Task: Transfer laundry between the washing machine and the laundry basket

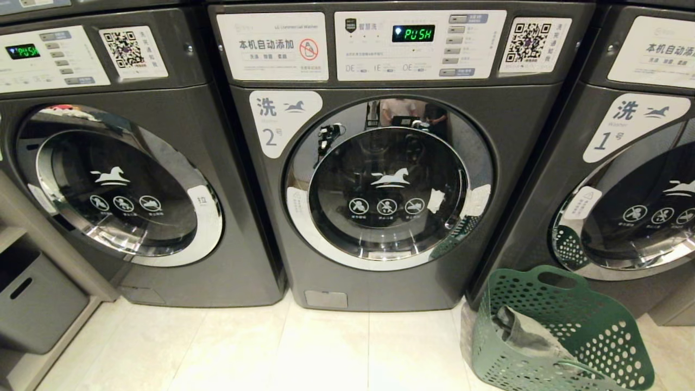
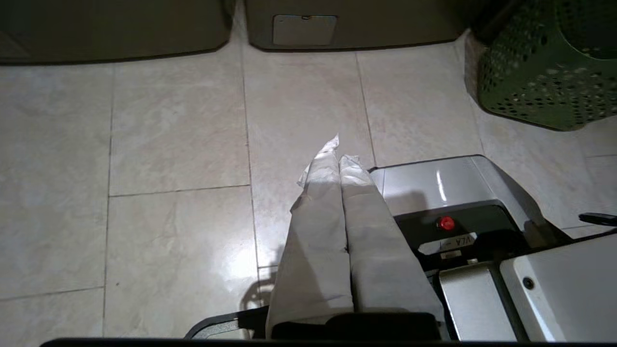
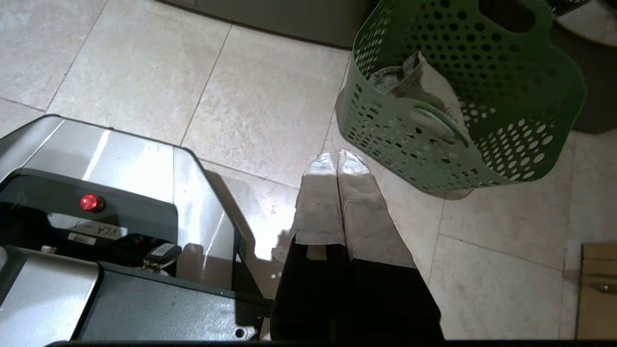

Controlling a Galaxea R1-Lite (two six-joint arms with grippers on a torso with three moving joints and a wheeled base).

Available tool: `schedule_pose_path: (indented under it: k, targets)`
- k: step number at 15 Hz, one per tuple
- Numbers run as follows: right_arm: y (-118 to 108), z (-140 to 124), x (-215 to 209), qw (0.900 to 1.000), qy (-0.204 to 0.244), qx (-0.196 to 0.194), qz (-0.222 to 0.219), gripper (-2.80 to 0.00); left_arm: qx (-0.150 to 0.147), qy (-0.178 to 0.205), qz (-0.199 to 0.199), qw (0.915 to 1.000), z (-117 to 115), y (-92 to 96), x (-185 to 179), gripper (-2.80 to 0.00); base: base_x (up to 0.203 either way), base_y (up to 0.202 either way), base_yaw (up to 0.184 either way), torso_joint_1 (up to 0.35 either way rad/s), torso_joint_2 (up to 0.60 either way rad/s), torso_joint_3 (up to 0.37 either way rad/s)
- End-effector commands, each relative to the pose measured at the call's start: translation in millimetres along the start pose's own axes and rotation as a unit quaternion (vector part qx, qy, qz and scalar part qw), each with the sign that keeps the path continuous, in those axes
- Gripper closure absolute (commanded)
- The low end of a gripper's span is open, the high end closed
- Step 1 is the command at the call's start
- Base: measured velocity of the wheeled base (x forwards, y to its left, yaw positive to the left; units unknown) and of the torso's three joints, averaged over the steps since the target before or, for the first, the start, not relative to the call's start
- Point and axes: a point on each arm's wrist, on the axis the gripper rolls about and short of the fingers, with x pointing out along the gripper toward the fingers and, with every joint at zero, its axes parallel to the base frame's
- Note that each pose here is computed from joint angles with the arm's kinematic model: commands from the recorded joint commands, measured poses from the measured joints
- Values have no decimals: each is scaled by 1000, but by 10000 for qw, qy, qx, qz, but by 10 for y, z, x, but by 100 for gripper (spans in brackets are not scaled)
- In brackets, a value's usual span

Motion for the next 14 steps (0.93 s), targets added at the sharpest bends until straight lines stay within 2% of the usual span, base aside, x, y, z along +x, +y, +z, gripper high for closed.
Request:
schedule_pose_path:
  k: [1,2,3,5,6,7,8,9,10,11,12,13,14]
  targets:
    - [-7,44,1,9988,-484,-27,-102,0,-69,185,-174,9997,-12,9,40,0,0,0,0,0,0,0]
    - [-7,28,26,9997,-219,10,-146,0,-42,163,-356,9992,-10,6,43,0,0,0,0,0,0,0]
    - [-6,24,30,9995,-158,73,-268,0,-6,146,-468,9988,-9,6,45,0,0,0,0,0,0,0]
    - [2,16,22,9972,-165,263,-678,0,66,-30,-461,9989,-30,-4,15,0,0,0,0,0,0,0]
    - [13,-3,13,9963,-278,248,-777,0,112,-61,-328,9994,-40,0,11,0,0,0,0,0,0,0]
    - [14,-8,26,9963,-361,187,-752,0,132,-49,-40,9999,-42,14,15,0,0,0,0,0,0,0]
    - [6,13,50,9946,-661,151,-780,0,142,-35,486,9987,-42,39,20,0,0,0,0,0,0,0]
    - [-1,31,71,9917,-1000,99,-803,0,147,39,1064,9942,-61,67,26,0,0,0,0,0,0,0]
    - [1,30,59,9909,-1150,29,-693,0,133,190,1504,9884,-130,94,57,0,0,0,0,0,0,0]
    - [8,1,33,9904,-1306,-92,-442,0,102,263,1739,9844,-159,107,67,0,0,0,0,0,0,0]
    - [10,-15,18,9898,-1377,-158,-338,0,102,298,1559,9873,-182,101,80,0,0,0,0,0,0,0]
    - [12,-22,10,9893,-1404,-155,-376,0,156,280,1188,9924,-191,87,91,0,0,0,0,0,0,0]
    - [18,-38,-15,9865,-1576,-156,-429,0,254,264,1045,9938,-196,86,92,0,0,0,0,0,0,0]
